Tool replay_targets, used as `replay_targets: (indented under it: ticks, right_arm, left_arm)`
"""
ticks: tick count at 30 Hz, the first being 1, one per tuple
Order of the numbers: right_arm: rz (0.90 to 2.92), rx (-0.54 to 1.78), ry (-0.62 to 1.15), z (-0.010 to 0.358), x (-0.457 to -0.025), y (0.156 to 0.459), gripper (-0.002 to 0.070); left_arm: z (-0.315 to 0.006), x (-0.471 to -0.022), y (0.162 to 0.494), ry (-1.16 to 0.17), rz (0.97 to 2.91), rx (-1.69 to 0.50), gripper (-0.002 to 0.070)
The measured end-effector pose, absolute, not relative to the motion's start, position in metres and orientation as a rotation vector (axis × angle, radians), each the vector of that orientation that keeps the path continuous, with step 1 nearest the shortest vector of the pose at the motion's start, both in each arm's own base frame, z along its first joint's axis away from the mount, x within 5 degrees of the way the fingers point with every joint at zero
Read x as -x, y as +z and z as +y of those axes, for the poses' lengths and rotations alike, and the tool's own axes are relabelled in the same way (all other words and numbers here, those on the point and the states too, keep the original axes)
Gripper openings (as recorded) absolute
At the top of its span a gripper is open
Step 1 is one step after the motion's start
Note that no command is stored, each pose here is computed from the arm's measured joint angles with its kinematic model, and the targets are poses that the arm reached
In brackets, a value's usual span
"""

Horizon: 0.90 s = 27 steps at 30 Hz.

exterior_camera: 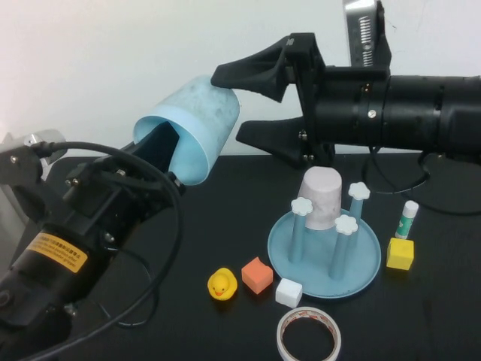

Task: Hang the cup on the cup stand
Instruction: Adjust the cup with two arms

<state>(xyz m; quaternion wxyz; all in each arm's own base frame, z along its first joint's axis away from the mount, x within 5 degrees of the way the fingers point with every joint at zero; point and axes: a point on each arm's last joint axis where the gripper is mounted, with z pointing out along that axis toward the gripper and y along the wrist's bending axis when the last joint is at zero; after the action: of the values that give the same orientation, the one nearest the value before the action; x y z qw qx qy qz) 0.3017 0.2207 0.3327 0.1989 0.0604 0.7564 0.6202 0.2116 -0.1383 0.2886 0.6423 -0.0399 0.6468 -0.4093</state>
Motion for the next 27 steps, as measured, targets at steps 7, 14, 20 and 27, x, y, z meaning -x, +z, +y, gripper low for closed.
replay_targets:
  ticks: [7, 14, 20, 27]
  right_arm:
    - [2.126, -0.211, 1.728, 0.229, -0.298, 0.332, 0.0675]
    - [2.118, -0.223, 1.729, 0.231, -0.298, 0.334, 0.0675]
    - [2.111, -0.198, 1.740, 0.238, -0.296, 0.338, 0.0675]
    - [2.130, -0.172, 1.769, 0.251, -0.299, 0.335, 0.0673]
  left_arm:
    - [-0.139, -0.211, 0.290, -0.936, 1.454, 0.076, 0.0006]
    - [-0.141, -0.210, 0.290, -0.935, 1.451, 0.043, 0.0006]
    - [-0.141, -0.210, 0.291, -0.935, 1.441, 0.028, 0.0006]
    - [-0.142, -0.209, 0.292, -0.934, 1.437, 0.003, 0.0006]
